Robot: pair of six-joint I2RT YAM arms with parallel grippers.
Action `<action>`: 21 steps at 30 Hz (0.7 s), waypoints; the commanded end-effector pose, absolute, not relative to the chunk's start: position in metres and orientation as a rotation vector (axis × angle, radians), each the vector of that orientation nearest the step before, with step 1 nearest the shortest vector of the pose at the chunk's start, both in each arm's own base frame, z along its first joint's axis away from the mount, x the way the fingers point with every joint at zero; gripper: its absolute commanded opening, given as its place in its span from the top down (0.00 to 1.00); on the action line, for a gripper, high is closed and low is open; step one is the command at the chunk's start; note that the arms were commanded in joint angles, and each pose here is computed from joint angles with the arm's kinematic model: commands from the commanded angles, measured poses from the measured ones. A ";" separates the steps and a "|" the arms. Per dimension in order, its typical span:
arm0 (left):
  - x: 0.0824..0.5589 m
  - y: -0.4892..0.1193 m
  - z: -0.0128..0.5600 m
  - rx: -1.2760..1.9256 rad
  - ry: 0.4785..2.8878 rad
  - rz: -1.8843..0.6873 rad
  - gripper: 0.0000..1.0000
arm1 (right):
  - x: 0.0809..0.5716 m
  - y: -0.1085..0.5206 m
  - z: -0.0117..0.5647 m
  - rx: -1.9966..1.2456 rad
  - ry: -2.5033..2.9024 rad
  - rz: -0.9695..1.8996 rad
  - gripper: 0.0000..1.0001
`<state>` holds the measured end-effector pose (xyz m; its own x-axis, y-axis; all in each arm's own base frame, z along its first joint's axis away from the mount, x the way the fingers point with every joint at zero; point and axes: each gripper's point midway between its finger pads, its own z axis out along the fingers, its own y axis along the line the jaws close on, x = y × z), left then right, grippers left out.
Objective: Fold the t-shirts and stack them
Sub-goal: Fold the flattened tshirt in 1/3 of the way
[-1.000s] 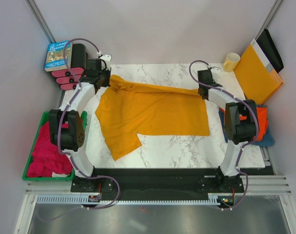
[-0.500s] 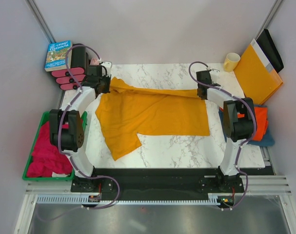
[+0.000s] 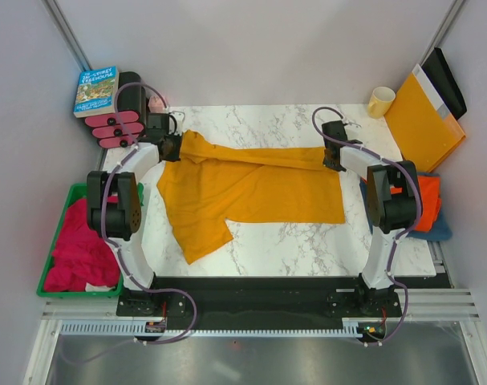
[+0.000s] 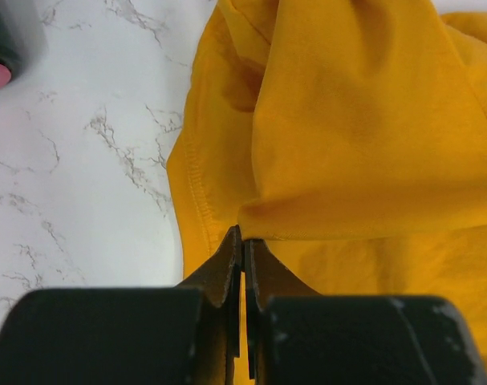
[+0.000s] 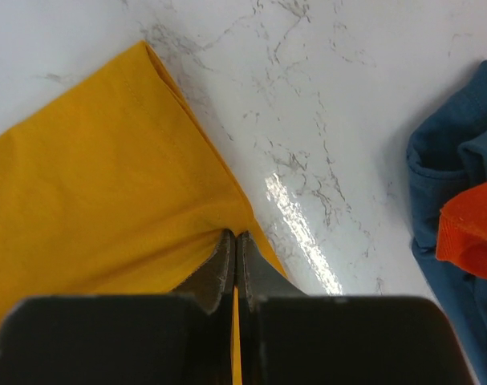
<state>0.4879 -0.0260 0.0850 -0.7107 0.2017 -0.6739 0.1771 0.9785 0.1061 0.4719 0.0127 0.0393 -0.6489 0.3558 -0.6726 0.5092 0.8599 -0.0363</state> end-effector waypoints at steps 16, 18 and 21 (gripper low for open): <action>0.523 -0.021 0.172 0.201 2.185 0.051 0.07 | 0.496 0.036 0.146 0.526 2.122 -0.205 0.13; 0.525 -0.035 0.180 0.211 2.173 -0.044 0.08 | 0.500 0.048 0.153 0.494 2.118 -0.152 0.16; 0.534 -0.050 0.184 0.228 2.161 -0.102 0.16 | 0.512 0.060 0.147 0.490 2.133 -0.086 0.66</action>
